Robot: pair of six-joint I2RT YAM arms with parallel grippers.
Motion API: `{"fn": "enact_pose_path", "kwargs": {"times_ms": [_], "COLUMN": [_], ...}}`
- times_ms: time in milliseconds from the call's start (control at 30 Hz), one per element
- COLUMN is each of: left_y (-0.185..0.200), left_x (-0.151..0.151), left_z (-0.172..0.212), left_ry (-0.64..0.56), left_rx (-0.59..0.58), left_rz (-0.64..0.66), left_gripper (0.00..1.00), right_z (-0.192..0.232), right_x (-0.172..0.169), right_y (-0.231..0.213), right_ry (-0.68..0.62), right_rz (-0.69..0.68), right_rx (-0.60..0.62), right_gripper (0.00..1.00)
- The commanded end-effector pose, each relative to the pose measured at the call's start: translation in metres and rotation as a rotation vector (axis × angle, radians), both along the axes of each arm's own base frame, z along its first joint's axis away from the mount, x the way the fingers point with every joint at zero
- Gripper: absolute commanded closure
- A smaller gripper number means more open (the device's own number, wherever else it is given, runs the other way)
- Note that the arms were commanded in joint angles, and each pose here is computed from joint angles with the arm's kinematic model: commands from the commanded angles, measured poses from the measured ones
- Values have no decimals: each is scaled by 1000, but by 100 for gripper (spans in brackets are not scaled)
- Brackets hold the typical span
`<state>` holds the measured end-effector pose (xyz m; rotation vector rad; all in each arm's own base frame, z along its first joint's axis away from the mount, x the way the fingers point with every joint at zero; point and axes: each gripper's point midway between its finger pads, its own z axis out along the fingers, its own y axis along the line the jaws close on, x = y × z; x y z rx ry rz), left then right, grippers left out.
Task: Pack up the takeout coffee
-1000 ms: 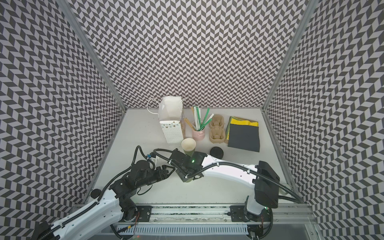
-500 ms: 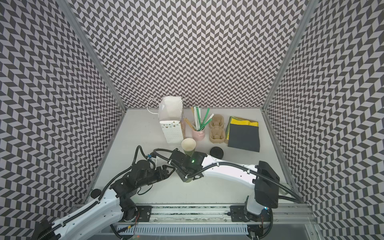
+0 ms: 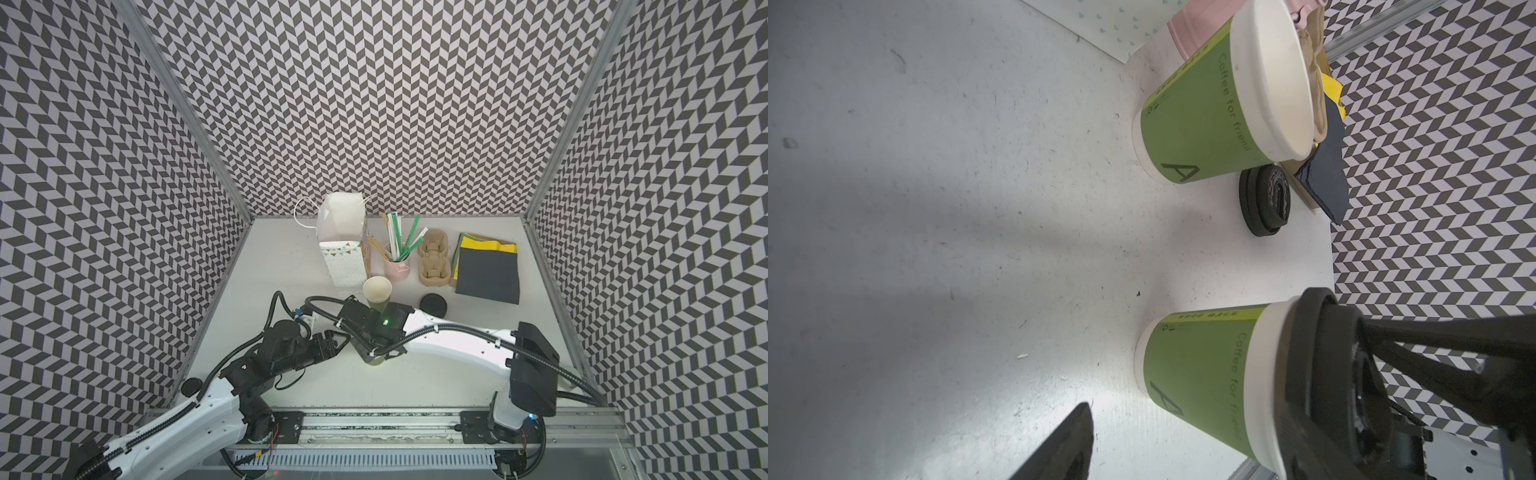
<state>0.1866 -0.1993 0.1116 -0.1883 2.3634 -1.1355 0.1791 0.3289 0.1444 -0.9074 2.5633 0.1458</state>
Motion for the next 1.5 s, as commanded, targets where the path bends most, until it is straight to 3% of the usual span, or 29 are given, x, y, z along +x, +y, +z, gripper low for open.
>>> {"fn": "enact_pose_path", "kwargs": {"times_ms": [0, 367, 767, 1133, 1467], "left_y": [0, -1, 0, 1, 1], "left_x": [3, 3, 5, 5, 4], "left_z": [7, 5, 9, 8, 9], "left_ry": [-22, -18, -26, -25, -28], "left_rx": [-12, -15, -10, -4, -3], "left_rz": [6, 8, 12, 16, 15], "left_gripper": [28, 28, 28, 28, 28], "right_z": [-8, -18, 9, -9, -8], "right_x": [-3, -4, 4, -10, -3], "right_y": [2, -3, 1, 2, -7], "right_ry": [10, 10, -50, -13, -60], "right_rz": [2, -10, -40, -12, -34], "right_rx": [-5, -27, -9, -38, -64], "right_gripper": [59, 59, 60, 60, 59]}}
